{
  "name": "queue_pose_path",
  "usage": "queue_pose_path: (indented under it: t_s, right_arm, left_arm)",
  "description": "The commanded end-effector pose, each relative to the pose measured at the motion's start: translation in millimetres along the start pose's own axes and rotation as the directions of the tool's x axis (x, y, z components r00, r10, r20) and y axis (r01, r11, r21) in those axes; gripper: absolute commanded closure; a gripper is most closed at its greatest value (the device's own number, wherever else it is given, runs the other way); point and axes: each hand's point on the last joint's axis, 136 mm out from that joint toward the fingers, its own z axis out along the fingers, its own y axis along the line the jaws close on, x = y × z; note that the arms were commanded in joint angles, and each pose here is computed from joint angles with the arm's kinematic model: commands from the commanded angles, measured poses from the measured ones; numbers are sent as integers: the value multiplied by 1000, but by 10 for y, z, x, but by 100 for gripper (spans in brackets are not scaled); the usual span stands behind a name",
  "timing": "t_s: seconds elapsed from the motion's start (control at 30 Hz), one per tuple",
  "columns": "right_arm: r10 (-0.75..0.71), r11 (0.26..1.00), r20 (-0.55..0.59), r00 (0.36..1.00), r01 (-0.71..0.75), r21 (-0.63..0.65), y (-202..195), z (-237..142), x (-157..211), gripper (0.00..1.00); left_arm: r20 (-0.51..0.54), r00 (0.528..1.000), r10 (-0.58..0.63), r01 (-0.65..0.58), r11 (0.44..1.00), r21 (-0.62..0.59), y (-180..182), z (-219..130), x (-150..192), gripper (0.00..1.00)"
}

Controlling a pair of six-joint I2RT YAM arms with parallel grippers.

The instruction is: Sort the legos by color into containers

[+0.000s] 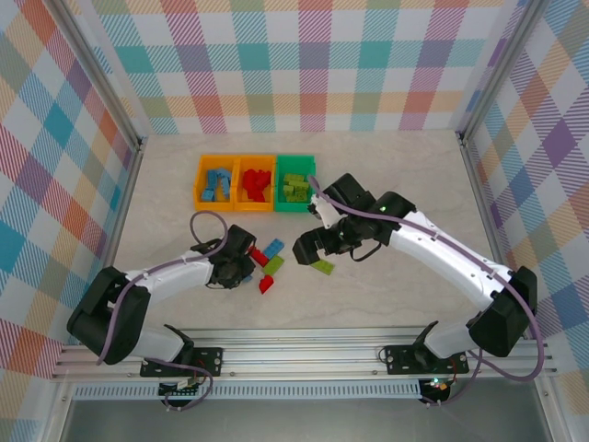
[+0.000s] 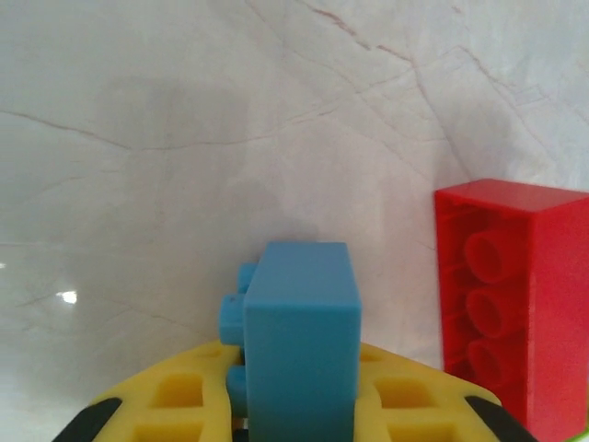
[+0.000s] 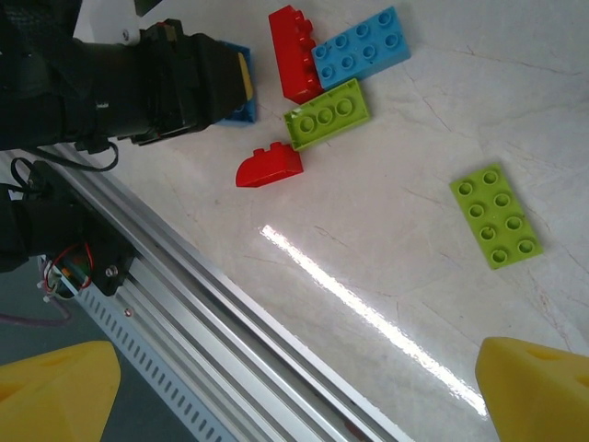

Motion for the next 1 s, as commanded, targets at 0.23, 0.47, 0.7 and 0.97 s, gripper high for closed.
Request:
queue_pose_path:
  t_s: [0.23, 0.47, 0.7, 0.97]
  right_arm:
    - [0, 1000, 83, 997, 0, -6, 50, -119, -110, 0]
    - [3, 1000, 93, 996, -5, 21, -1, -188, -51, 0]
    - [8, 1000, 104, 995, -10, 12, 1, -252, 28, 0]
    - [18, 999, 107, 994, -23, 46, -66, -217, 4, 0]
  left_arm:
    - [440, 898, 4, -30, 998, 52, -359, -1158, -1675, 89]
    - [363, 932, -24, -35, 987, 154, -954, -629, -2580, 89]
    - [328, 944, -39, -28, 980, 198, -1177, -168, -3107, 73]
    - [340, 940, -26, -64, 966, 249, -1208, -407, -3016, 43]
